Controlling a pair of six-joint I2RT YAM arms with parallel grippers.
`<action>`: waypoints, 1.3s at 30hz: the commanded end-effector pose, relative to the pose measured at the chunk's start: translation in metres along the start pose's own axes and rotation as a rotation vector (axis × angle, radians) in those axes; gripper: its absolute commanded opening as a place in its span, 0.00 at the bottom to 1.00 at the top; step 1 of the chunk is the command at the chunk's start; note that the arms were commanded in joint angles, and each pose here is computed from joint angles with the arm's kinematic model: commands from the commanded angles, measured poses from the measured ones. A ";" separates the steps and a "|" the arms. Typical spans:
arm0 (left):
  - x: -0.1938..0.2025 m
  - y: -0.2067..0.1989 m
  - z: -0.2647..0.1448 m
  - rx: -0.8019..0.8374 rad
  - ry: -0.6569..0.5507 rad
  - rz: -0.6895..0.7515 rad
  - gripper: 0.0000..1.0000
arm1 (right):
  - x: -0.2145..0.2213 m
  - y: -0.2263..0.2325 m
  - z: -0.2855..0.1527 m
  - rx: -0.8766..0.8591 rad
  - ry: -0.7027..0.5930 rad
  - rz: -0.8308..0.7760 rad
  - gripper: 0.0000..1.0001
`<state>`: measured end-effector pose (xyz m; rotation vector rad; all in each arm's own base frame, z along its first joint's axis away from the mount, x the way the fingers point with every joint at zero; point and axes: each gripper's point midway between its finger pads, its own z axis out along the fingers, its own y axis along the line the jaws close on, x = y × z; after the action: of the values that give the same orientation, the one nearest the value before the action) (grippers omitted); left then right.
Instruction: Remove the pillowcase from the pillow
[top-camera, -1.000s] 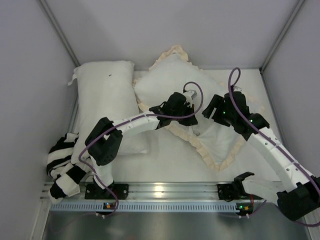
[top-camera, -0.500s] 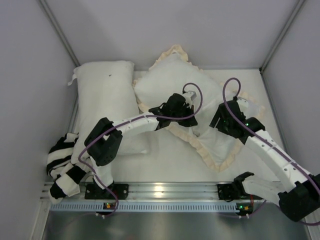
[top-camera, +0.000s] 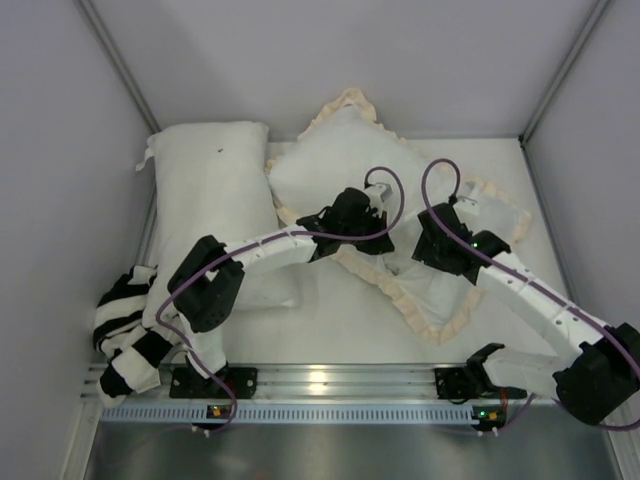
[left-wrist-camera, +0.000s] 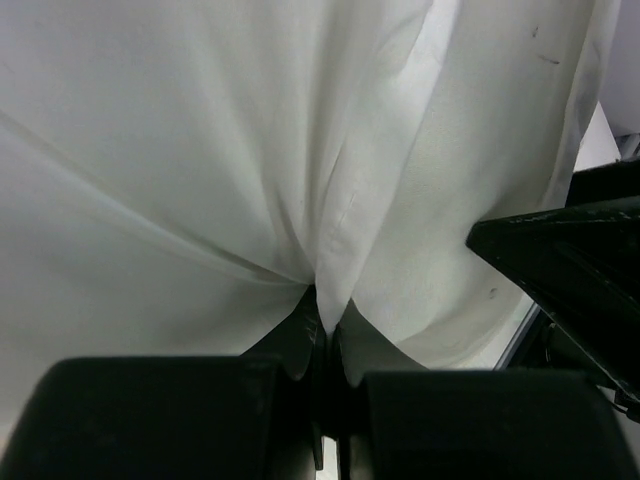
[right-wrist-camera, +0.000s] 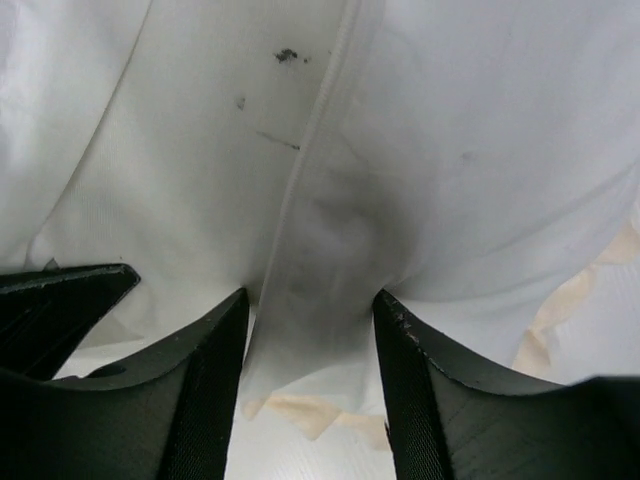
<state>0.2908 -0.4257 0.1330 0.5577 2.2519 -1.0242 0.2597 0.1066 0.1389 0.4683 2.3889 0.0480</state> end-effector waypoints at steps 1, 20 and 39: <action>-0.011 -0.022 -0.015 0.069 -0.026 0.027 0.00 | -0.003 0.000 -0.014 -0.047 -0.059 0.035 0.50; -0.113 0.099 -0.098 -0.267 -0.185 -0.103 0.00 | 0.057 -0.047 -0.006 -0.046 0.002 0.035 0.00; -0.035 -0.103 -0.116 0.171 -0.052 0.202 0.84 | 0.066 -0.028 -0.022 -0.253 0.002 0.105 0.00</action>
<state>0.2153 -0.4055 0.2609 0.8353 2.0722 -1.1401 0.1947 0.1023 0.1058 0.4836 2.3138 0.3675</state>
